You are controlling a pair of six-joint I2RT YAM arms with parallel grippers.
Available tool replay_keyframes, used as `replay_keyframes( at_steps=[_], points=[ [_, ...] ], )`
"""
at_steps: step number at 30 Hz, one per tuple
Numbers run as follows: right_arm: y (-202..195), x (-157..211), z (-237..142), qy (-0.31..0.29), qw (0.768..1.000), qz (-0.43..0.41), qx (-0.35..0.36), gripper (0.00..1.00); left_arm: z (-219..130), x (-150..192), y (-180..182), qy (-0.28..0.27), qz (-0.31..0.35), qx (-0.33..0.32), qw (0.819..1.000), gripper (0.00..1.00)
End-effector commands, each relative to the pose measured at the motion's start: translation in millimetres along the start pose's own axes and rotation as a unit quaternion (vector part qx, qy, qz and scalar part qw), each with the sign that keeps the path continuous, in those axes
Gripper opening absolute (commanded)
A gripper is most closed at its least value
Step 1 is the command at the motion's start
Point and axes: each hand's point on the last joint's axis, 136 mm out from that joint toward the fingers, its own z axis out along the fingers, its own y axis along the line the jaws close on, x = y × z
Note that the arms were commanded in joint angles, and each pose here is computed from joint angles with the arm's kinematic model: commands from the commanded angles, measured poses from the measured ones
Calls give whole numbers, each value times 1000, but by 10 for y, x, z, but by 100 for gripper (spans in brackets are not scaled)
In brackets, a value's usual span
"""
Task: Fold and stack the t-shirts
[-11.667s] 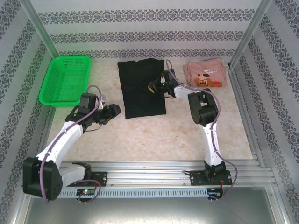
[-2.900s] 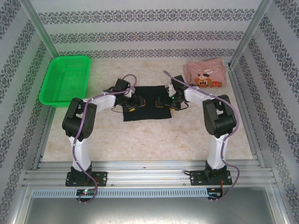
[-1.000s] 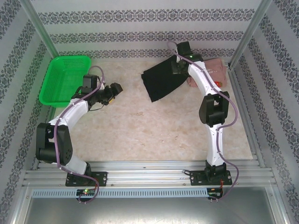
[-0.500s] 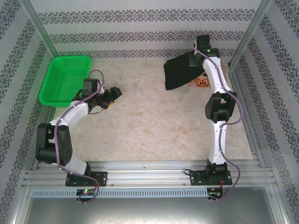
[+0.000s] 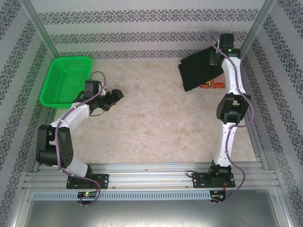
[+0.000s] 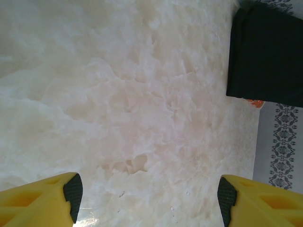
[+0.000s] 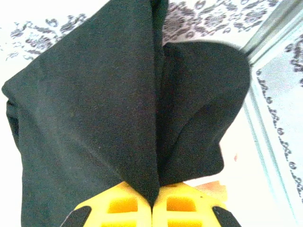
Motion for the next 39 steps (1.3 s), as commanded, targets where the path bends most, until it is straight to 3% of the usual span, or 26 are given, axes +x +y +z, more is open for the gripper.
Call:
replay_keyframes(
  at_steps=[1,8,9,10,12,15,18,21,24,25,29,31,34,37,39],
  points=[
    [-277,-271,-36,-47,998,26,18,0,-106,-7,51,-7,9,-14,1000,76],
    [-714,2,376,-12,995,92,38,0,-122,31,117,-3,2,-30,1000,76],
    [-771,43,429,-8,994,99,46,12,-126,37,127,-3,2,-32,999,76],
    [-825,86,476,-3,993,107,51,36,-131,41,133,-3,2,-35,999,76],
    [-913,162,529,6,990,133,50,54,-149,42,157,-3,3,-45,999,77],
    [-1006,233,439,19,981,193,20,61,-211,10,113,-9,10,-48,999,78],
    [-929,207,121,-10,979,202,-10,72,-329,-40,89,-28,21,-55,998,80],
    [-782,358,-346,-47,978,200,-31,84,-569,-163,5,-96,45,-44,993,82],
    [-439,821,-844,-57,983,167,-59,89,-962,-279,100,-202,74,-78,973,99],
    [-246,1019,-1015,-66,984,145,-79,98,-1089,-299,187,-231,84,-101,964,100],
    [117,1828,-1591,-111,989,73,-66,98,-1448,-393,586,-310,128,-210,918,100],
    [137,2126,-1680,-169,981,66,-69,98,-1505,-462,757,-337,160,-254,892,100],
    [180,2382,-1749,-270,959,28,-77,98,-1446,-568,826,-375,225,-264,860,100],
    [127,2639,-1507,-256,965,22,-58,98,-1363,-578,956,-417,258,-262,831,100],
    [156,2664,-1384,-259,964,14,-57,98,-1233,-567,1044,-427,271,-254,824,100]
  ],
)
